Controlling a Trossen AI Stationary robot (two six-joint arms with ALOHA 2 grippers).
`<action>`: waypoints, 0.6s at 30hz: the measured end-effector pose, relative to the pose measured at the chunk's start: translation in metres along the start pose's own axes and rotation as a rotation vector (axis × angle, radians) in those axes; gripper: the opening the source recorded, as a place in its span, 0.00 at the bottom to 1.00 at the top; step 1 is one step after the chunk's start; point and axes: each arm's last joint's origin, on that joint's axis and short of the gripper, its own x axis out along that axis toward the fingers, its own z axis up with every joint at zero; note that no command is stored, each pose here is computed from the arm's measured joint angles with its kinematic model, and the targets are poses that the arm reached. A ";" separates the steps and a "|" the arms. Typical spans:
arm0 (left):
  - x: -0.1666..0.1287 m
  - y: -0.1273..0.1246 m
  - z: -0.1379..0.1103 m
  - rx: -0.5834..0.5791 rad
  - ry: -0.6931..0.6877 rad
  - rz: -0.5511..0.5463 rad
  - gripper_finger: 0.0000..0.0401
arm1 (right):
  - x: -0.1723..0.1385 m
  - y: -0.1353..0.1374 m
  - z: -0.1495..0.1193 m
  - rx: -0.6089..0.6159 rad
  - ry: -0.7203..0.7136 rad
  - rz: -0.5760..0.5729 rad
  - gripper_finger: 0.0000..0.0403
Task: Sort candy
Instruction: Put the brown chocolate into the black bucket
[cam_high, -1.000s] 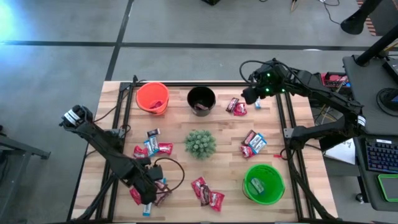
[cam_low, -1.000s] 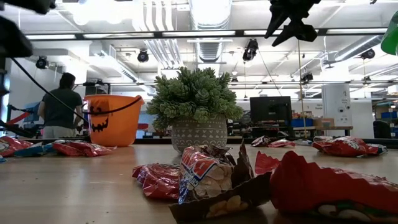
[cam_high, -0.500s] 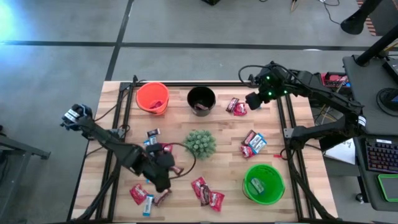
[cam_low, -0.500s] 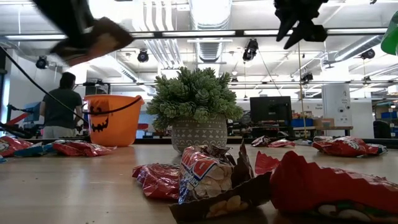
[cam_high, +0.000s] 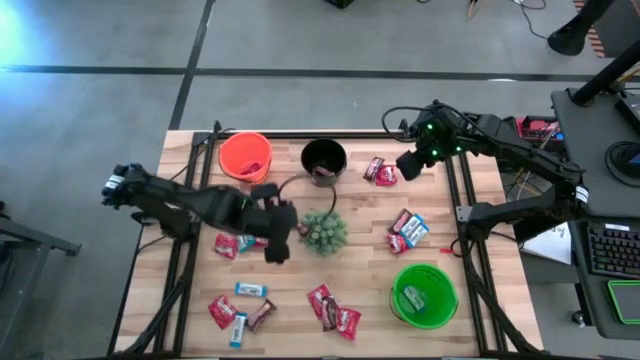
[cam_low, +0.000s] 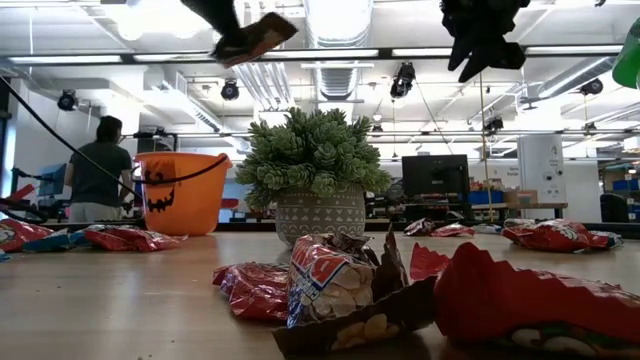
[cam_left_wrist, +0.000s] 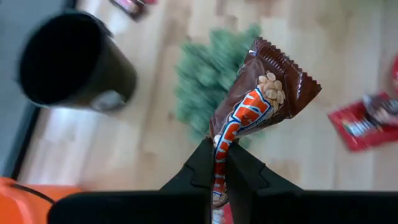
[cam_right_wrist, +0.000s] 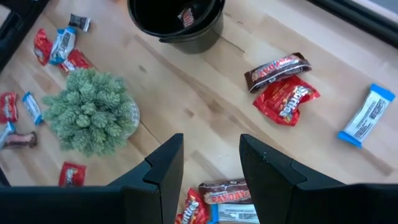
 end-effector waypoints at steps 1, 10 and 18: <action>-0.001 0.006 0.005 -0.010 -0.011 0.008 0.00 | 0.000 0.000 0.000 -0.019 0.000 0.000 0.37; -0.003 0.053 0.027 -0.122 -0.050 0.082 0.00 | 0.000 0.000 0.000 -0.159 -0.003 0.000 0.37; 0.007 0.086 0.029 -0.206 -0.025 0.137 0.00 | 0.002 0.004 0.009 -0.253 -0.080 0.035 0.37</action>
